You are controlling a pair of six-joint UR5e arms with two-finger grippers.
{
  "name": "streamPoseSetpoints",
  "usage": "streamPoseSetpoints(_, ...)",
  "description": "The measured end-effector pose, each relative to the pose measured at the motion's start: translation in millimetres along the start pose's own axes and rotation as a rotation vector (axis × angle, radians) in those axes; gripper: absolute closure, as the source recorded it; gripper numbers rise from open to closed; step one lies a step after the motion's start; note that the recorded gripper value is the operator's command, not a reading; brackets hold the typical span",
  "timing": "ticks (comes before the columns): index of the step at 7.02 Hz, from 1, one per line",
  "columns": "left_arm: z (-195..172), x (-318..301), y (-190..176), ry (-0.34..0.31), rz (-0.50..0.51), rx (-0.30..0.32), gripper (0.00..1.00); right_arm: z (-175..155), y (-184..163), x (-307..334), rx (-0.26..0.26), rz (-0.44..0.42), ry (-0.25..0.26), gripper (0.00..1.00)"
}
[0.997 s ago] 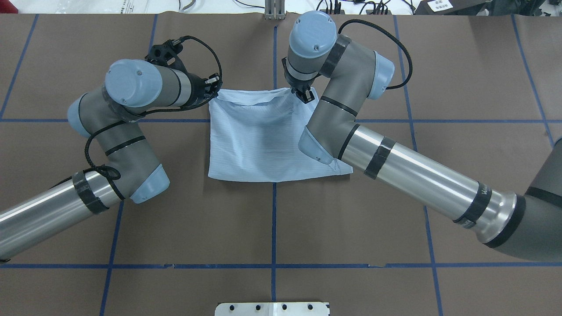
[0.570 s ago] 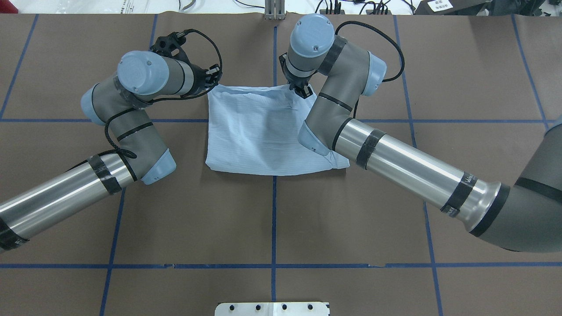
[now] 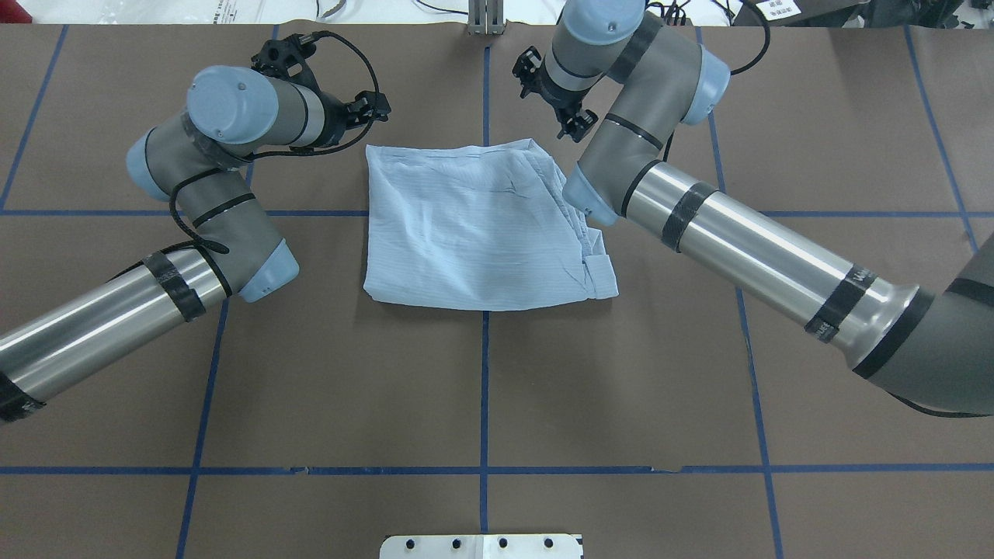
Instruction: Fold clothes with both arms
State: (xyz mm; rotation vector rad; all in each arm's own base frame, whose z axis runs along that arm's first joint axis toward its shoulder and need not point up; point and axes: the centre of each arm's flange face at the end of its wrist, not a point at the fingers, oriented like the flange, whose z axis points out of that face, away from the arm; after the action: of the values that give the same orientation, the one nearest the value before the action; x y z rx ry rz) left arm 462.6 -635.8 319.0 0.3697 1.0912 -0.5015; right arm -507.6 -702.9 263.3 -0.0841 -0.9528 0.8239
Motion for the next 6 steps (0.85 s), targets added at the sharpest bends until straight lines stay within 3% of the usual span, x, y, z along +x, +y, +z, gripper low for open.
streamPoseSetpoints(2, -36, -37, -14, 0.028, 0.122, -0.086, 0.00, -24, -87, 88, -0.042, -0.202, 0.053, 0.00)
streamPoseSetpoints(4, -91, -117, -50, 0.034, 0.275, -0.143, 0.00, -82, -203, 208, -0.042, -0.489, 0.134, 0.00)
streamPoseSetpoints(6, -146, -217, -94, 0.015, 0.439, -0.181, 0.00, -142, -288, 319, -0.070, -0.647, 0.179, 0.00)
